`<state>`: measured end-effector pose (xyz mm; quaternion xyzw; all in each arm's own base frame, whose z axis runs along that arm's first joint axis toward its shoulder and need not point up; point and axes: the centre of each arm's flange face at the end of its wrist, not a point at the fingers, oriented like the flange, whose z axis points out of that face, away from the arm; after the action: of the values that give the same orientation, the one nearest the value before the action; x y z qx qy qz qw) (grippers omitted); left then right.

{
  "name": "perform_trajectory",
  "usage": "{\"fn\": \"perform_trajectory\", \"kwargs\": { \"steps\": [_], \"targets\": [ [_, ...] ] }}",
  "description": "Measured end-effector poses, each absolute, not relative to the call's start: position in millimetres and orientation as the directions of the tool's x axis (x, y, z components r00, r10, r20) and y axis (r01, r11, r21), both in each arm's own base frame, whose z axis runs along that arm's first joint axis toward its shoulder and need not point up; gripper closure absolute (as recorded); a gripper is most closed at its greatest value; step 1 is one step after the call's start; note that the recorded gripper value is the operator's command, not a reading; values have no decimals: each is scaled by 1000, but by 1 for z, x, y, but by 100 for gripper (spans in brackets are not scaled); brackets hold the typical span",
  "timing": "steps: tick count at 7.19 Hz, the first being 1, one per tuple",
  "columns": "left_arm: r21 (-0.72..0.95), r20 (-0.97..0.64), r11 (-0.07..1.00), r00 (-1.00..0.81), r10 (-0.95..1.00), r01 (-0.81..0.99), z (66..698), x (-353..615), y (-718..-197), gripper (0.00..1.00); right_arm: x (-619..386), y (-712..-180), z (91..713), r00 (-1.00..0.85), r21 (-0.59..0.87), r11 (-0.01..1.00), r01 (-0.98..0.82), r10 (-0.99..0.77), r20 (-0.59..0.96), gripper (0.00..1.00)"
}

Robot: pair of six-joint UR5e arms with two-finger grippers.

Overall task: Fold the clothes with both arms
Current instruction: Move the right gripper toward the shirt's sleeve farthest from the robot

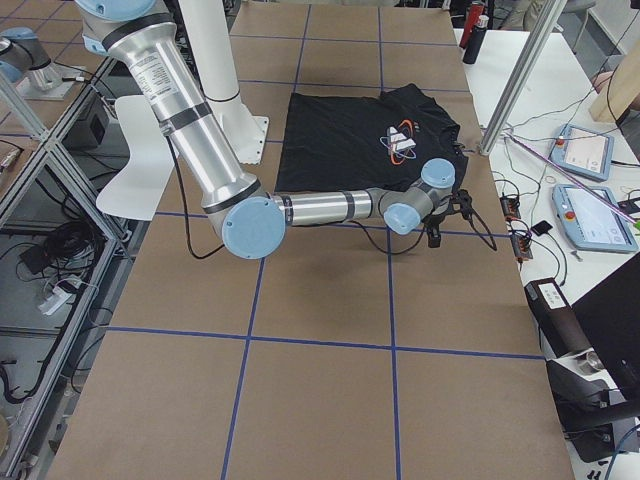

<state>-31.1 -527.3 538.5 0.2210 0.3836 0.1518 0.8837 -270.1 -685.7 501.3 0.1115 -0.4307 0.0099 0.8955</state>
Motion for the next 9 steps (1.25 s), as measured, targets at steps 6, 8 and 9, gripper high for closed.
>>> {"fn": "perform_trajectory", "kwargs": {
  "steps": [6, 8, 9],
  "targets": [
    [511, -612, 854, 656, 441, -98, 536, -31, -523, 0, -339, -683, 497, 637, 204, 955, -214, -22, 771, 17],
    [515, -609, 851, 657, 444, -97, 533, -31, -522, 0, -349, -692, 489, 652, 223, 948, -228, -21, 758, 21],
    [518, -608, 850, 657, 445, -97, 531, -31, -522, 0, -354, -695, 486, 658, 231, 945, -231, -23, 752, 24]
  ]
}}
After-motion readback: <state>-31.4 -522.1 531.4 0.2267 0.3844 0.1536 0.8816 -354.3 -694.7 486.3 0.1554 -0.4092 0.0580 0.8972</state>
